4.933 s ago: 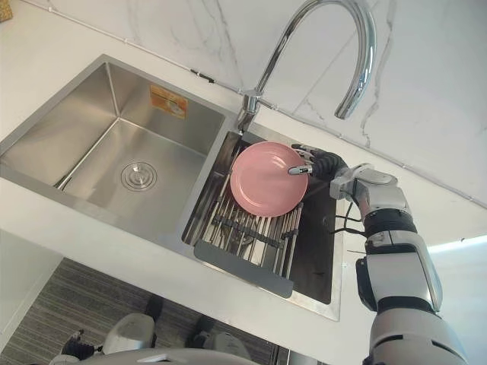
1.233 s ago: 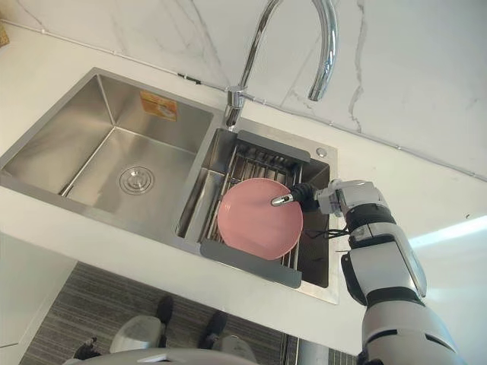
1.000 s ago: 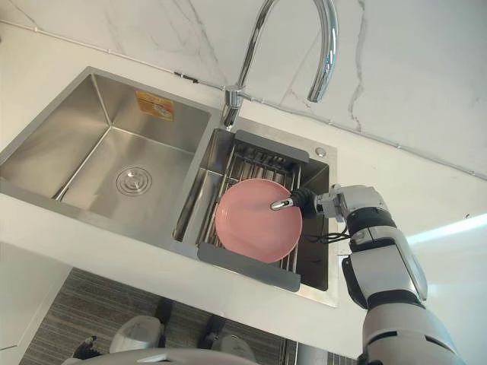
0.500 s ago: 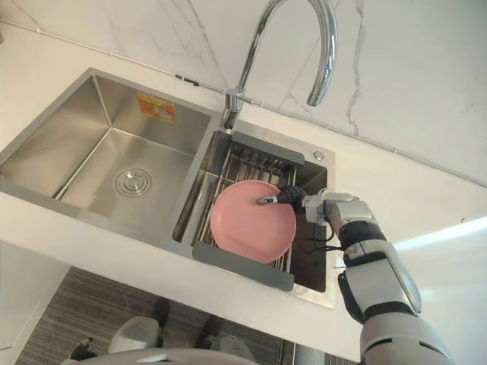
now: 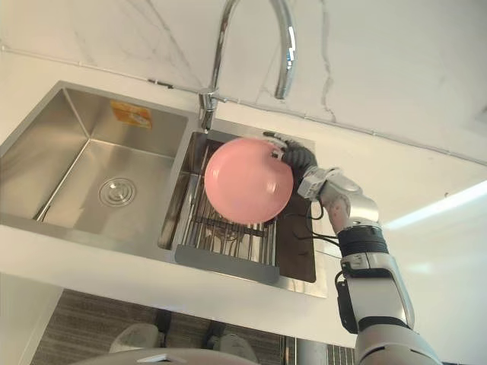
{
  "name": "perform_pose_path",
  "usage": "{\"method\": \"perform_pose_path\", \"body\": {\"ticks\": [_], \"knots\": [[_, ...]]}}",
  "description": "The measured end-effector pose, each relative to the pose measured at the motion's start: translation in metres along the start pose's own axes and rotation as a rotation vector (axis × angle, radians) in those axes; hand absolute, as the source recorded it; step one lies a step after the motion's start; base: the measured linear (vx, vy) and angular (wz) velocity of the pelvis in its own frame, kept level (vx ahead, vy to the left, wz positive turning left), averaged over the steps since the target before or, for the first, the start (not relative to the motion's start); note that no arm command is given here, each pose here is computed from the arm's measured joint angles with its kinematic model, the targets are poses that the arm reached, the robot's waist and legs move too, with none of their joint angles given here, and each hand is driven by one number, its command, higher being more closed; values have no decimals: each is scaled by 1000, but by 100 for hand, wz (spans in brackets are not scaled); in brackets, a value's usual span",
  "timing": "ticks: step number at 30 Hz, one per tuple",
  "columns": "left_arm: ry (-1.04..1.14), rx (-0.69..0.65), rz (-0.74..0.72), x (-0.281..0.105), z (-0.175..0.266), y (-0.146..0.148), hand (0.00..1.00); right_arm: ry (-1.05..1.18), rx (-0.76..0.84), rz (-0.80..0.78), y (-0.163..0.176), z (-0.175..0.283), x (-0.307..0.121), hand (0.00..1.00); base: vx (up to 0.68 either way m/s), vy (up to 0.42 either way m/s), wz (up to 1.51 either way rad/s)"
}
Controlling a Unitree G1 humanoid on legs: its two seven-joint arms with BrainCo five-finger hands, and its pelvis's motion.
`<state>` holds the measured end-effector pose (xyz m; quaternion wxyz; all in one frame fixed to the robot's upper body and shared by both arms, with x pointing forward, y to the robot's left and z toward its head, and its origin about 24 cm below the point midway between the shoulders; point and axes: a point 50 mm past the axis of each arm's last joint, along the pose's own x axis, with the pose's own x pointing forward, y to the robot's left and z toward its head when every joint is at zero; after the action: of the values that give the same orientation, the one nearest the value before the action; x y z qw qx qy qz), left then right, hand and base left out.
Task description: Walk over to the sink, pick up the cup, carry it to the dishwasher, place the cup inside the dishwasher, then close the dishwasher door
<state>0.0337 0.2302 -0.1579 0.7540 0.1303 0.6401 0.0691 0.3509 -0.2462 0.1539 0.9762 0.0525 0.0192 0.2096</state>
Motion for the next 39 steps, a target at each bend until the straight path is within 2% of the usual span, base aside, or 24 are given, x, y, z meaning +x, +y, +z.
{"method": "perform_pose_path", "body": {"ticks": [4, 11, 22, 28, 36, 39], "knots": [[35, 3, -9, 0, -6, -3, 0, -15, -22, -5, -3, 5, -10, 100, -13, 7, -17], [73, 6, -15, 0, -14, -7, 0, 78, 58, -36, -9, -22, -23, 100, -18, 5, -6], [96, -10, -14, -1, -19, -10, 0, -177, 292, -236, -24, 6, -52, 100, 19, 20, -14], [142, 6, -14, -2, -32, -11, 0, -314, 431, -378, -32, -4, -97, 100, -9, 28, -40], [226, 14, -38, -2, -50, -12, 0, -452, 523, -736, -59, -31, -189, 100, -38, 41, -49], [227, 11, -30, -2, -50, -6, 0, -468, 571, -796, -58, -48, -204, 100, -17, 44, -70]]}}
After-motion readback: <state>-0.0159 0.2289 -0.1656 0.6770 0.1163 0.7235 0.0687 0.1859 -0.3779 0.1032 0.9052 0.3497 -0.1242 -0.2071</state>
